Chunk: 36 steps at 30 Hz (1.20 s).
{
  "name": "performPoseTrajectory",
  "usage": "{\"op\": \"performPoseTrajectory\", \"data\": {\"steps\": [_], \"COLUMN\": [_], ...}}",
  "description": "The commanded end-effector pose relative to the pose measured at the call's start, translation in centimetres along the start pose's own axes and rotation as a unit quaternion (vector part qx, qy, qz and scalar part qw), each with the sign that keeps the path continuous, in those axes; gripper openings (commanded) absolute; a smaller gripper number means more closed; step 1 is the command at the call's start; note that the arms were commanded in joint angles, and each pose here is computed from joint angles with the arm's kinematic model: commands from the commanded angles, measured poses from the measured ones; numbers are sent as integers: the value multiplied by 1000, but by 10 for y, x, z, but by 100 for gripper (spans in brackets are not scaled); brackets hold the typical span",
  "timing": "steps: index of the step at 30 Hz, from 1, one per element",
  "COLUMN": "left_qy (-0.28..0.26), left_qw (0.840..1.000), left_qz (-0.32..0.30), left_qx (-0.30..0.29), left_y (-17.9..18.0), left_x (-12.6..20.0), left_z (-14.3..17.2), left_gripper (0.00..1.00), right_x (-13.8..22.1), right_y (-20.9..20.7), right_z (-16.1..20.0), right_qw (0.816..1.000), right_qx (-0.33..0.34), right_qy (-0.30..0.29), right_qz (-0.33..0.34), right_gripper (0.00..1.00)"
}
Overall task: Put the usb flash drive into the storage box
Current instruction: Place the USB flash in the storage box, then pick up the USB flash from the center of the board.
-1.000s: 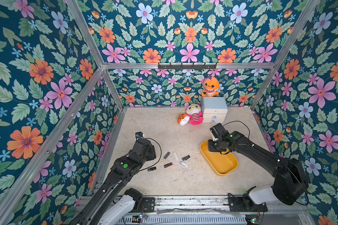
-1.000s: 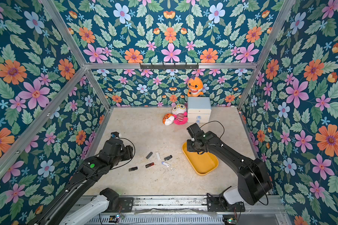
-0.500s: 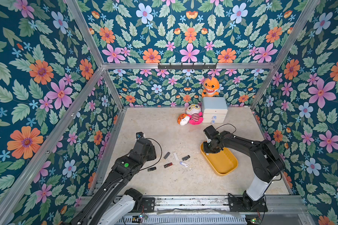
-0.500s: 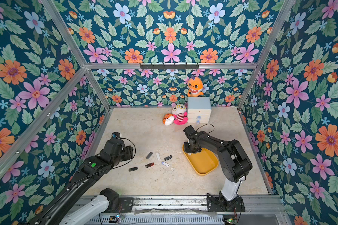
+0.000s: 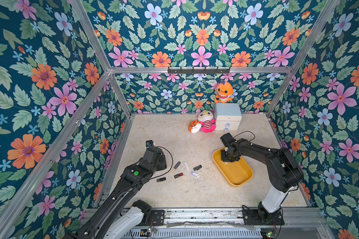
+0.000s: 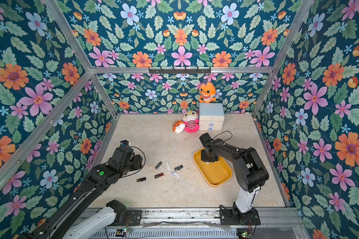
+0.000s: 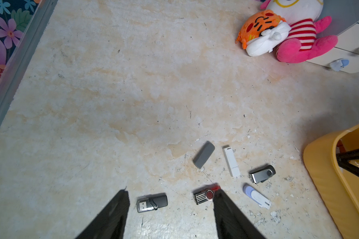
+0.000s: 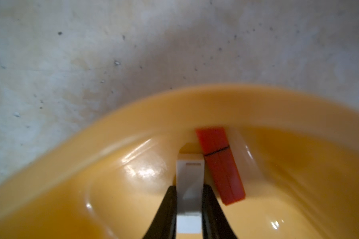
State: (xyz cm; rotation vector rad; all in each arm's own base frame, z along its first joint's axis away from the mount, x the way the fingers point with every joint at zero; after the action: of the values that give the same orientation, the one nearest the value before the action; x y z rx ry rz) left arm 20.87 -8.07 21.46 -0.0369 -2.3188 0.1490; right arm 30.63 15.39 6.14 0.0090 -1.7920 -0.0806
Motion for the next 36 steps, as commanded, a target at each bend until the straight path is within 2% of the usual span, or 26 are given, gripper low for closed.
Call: {"op": "performPoseTrajectory", "data": {"steps": [1,7,12,15,21,24,28,33,36], "left_qy": [-5,-3,-2,4,18,31,64,81,103], "left_qw": [1000,1000,1000,1000,1000,999,992,993,994], "left_qz": [2,0,1,0,11,37,100,70,30], "left_qx": [1,0,0,-2,-14,-2,44,43,29], "left_y": [-2,-1,-2,-3,-10,-21,-51,-84,-105], "left_x": [-1,-2,-2,-5,-11,-20,-47,-79,-101], "left_z": [-3,-2,-2,-1,-1,0,11,26,42], "left_gripper": [70,70,70,70,70,70,70,70,69], "right_x": [4,3,-6,-5,19,48,84,113,127], "right_y": [-1,16,19,15,17,18,7,-15,-15], "right_z": [3,-1,-1,-4,-7,-6,5,34,52], "right_qw": [1000,998,997,998,998,996,993,978,966], "right_qx": [10,28,46,46,42,35,23,-6,-10], "right_qy": [4,7,25,18,0,-31,-81,-181,-219], "right_qz": [-3,-55,-52,-39,-55,-75,-85,-102,-137], "right_gripper": [11,11,12,15,48,56,56,56,56]}}
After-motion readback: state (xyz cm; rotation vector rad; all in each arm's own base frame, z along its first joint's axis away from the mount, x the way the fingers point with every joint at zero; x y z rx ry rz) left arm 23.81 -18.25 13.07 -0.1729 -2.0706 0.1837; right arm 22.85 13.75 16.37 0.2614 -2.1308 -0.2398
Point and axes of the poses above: each gripper's point midway between its finger pads, its own x axis back along the fingers, its own y axis along the line the jaws close on, z = x × y, the point moved 4 cm from there along x, back along the fingers, and after that the axes turned 3 degrees about -x, right-handed, at the moved point
